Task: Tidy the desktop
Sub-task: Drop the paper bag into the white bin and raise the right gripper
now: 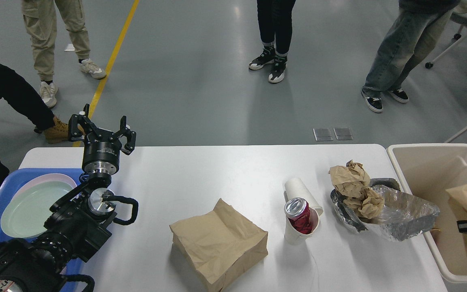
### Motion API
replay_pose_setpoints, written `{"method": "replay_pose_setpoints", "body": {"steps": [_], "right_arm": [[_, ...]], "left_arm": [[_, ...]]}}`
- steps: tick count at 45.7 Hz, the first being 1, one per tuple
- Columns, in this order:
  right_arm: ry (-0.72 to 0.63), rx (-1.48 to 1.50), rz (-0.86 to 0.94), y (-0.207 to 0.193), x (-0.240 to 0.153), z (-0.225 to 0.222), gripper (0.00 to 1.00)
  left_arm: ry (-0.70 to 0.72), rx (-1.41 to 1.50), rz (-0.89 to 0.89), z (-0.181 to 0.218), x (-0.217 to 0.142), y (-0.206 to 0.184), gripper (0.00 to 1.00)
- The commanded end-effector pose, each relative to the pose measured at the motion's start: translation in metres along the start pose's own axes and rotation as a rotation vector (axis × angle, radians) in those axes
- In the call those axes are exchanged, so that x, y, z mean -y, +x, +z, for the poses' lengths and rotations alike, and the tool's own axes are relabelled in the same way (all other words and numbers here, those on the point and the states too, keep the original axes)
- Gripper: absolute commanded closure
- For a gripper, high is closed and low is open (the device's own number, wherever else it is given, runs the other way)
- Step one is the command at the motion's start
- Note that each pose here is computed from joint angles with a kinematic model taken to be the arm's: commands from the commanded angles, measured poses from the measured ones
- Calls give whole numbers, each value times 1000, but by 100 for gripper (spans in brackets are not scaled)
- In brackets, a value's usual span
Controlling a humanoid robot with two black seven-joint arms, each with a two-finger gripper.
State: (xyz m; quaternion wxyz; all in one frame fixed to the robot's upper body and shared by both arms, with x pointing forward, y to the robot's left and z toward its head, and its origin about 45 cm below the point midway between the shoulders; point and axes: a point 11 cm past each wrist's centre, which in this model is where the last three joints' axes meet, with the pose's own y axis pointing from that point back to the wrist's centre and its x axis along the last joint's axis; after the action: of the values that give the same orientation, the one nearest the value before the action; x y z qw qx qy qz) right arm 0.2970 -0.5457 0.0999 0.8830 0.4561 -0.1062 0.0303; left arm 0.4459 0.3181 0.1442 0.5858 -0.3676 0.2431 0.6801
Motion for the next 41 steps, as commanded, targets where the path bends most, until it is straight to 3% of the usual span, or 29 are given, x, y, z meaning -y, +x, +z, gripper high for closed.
{"method": "replay_pose_setpoints", "body": {"steps": [1,3,5,10,21,23,27,31,41], "right_arm": [[27,19,30,-1,3,-11,70],[45,41,58,3,2,-16,44],[51,60,80,3,3,-16,27],[53,83,98,0,7,-13,10],[25,124,99,4,3,12,5],[20,145,117,16,-4,22,0],[5,207,148,40,-25,53,0],[32,290,164,73,-66,83,0],[110,283,140,131,-163,94,0]], "left_arm": [[0,0,1,0,0,0,4],[0,0,1,0,0,0,4],[0,0,1,0,0,0,4],[0,0,1,0,0,0,4],[0,0,1,0,0,0,4],[0,0,1,0,0,0,4],[0,0,1,0,0,0,4],[0,0,-1,0,0,0,4],[0,0,1,0,0,0,4]]}}
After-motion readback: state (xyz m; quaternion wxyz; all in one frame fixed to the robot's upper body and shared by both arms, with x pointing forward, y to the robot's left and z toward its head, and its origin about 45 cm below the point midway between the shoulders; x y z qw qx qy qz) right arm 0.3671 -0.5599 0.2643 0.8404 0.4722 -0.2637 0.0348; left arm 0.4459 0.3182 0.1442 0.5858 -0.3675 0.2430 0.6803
